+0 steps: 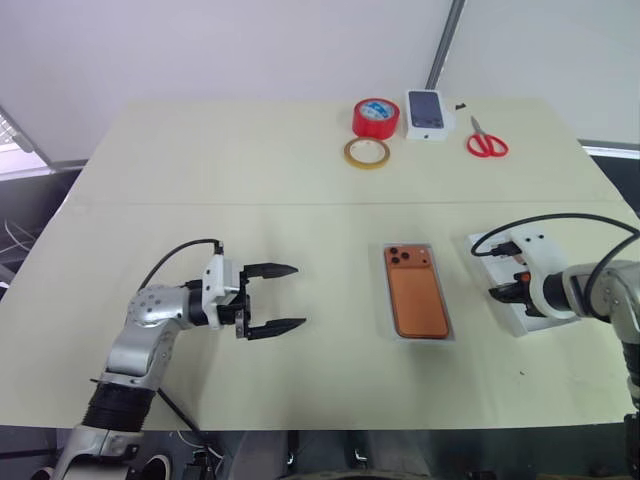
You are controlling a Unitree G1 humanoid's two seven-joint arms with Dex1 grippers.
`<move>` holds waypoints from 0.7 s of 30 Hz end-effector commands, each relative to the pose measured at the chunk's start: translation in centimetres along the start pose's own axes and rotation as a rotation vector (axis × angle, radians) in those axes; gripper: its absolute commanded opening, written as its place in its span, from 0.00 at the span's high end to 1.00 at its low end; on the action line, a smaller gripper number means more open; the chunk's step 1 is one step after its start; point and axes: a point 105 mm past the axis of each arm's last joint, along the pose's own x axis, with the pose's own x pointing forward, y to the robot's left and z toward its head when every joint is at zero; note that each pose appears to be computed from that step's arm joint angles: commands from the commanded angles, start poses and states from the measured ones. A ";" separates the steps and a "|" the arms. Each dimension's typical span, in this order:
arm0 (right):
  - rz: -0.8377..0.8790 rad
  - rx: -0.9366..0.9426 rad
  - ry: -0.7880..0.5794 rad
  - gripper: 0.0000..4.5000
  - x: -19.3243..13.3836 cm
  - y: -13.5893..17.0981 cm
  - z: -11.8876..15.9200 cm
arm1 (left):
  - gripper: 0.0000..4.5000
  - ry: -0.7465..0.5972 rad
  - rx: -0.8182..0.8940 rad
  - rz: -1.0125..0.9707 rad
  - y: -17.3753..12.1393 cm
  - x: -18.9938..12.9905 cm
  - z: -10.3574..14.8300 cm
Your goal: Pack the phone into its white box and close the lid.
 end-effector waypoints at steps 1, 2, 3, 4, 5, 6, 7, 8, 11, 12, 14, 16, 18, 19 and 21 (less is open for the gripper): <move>-0.022 0.036 -0.007 1.00 0.1 -0.5 0.0 | 0.00 -0.002 0.036 0.003 0.2 0.1 0.6; -0.011 0.058 -0.016 1.00 0.1 -0.5 0.0 | 0.00 -0.002 0.034 0.006 0.2 0.1 0.6; 0.033 0.093 -0.043 1.00 0.2 -0.2 0.3 | 0.00 -0.001 0.031 0.008 0.2 0.0 0.6; 0.086 0.117 -0.067 1.00 0.1 0.3 0.5 | 0.00 0.000 0.030 0.009 0.3 0.0 0.6; 0.125 0.124 -0.083 1.00 -0.1 0.7 0.7 | 0.00 0.000 0.028 0.010 0.3 0.0 0.6; 0.150 0.130 -0.096 1.00 -0.2 1.0 0.9 | 0.00 -0.001 0.026 0.013 0.4 0.0 0.6; 0.157 0.128 -0.102 1.00 -0.2 1.2 0.9 | 0.00 -0.001 0.024 0.014 0.5 0.1 0.6; 0.152 0.132 -0.105 1.00 -0.2 1.1 0.9 | 0.00 -0.001 0.024 0.016 0.5 0.1 0.7; 0.137 0.165 -0.155 1.00 -0.6 0.6 1.8 | 0.00 0.004 0.026 0.022 0.8 0.2 0.6; 0.137 0.180 -0.182 1.00 -0.8 0.6 2.4 | 0.00 0.004 0.025 0.024 0.9 0.2 0.7; 0.162 0.219 -0.267 1.00 -1.4 0.7 4.1 | 0.00 0.002 0.022 0.029 1.1 0.2 0.8; 0.218 0.249 -0.335 1.00 -1.8 1.4 5.5 | 0.00 0.001 0.018 0.034 1.4 0.2 0.8; 0.303 0.296 -0.435 1.00 -2.5 2.4 7.3 | 0.00 0.004 0.014 0.039 1.5 0.1 0.8; 0.348 0.313 -0.487 1.00 -3.0 2.9 8.2 | 0.00 0.005 0.014 0.040 1.6 0.1 0.8; 0.446 0.388 -0.623 1.00 -4.4 3.8 10.3 | 0.00 0.007 0.014 0.044 1.6 0.0 0.8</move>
